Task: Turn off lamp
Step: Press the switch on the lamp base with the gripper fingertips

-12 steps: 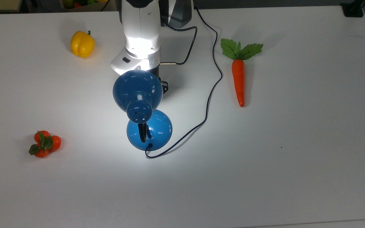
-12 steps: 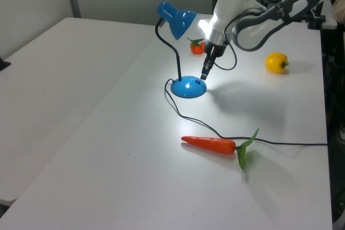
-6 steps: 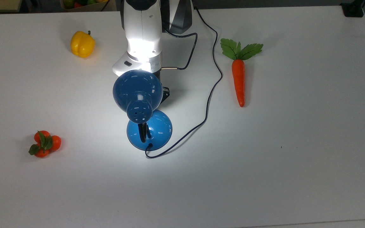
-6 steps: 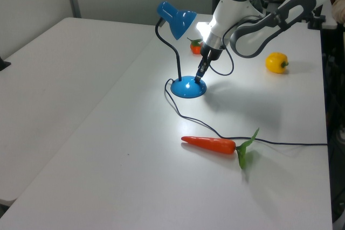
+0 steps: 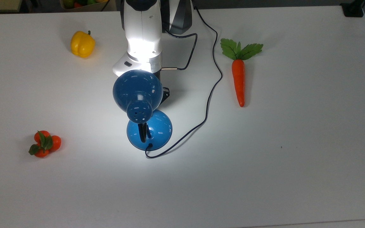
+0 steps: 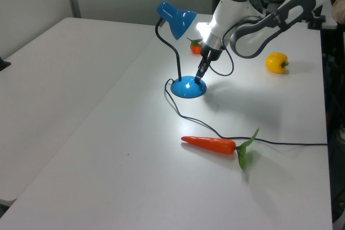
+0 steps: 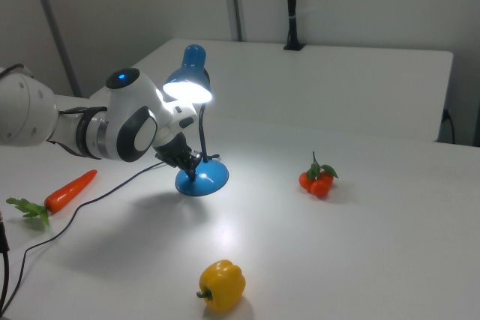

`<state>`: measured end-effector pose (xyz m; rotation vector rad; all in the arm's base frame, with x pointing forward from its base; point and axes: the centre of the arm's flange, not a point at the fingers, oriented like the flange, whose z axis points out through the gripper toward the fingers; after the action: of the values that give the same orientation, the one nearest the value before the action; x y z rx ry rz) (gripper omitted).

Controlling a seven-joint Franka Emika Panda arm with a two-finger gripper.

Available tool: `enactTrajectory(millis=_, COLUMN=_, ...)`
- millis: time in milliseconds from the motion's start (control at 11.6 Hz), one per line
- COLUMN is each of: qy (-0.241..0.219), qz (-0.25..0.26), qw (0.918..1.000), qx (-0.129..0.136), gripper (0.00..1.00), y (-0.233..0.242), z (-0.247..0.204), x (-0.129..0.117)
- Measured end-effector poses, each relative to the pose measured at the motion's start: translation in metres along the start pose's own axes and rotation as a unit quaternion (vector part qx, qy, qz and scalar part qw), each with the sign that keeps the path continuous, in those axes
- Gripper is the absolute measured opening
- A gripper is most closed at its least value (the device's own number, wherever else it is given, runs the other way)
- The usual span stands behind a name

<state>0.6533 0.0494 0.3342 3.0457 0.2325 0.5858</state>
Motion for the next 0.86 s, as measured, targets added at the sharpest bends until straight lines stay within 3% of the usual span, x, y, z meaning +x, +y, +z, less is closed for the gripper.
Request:
enactTrajectory(millis=429, qy=-0.010, qz=0.000, qw=0.9999, qx=0.000, gripper=0.01, y=0.000, z=0.003, x=-0.003)
enactTrajectory(millis=859, qy=-0.080, qz=0.008, qw=0.9968, qx=0.000, gripper=0.01, y=0.000, z=0.003, x=-0.016)
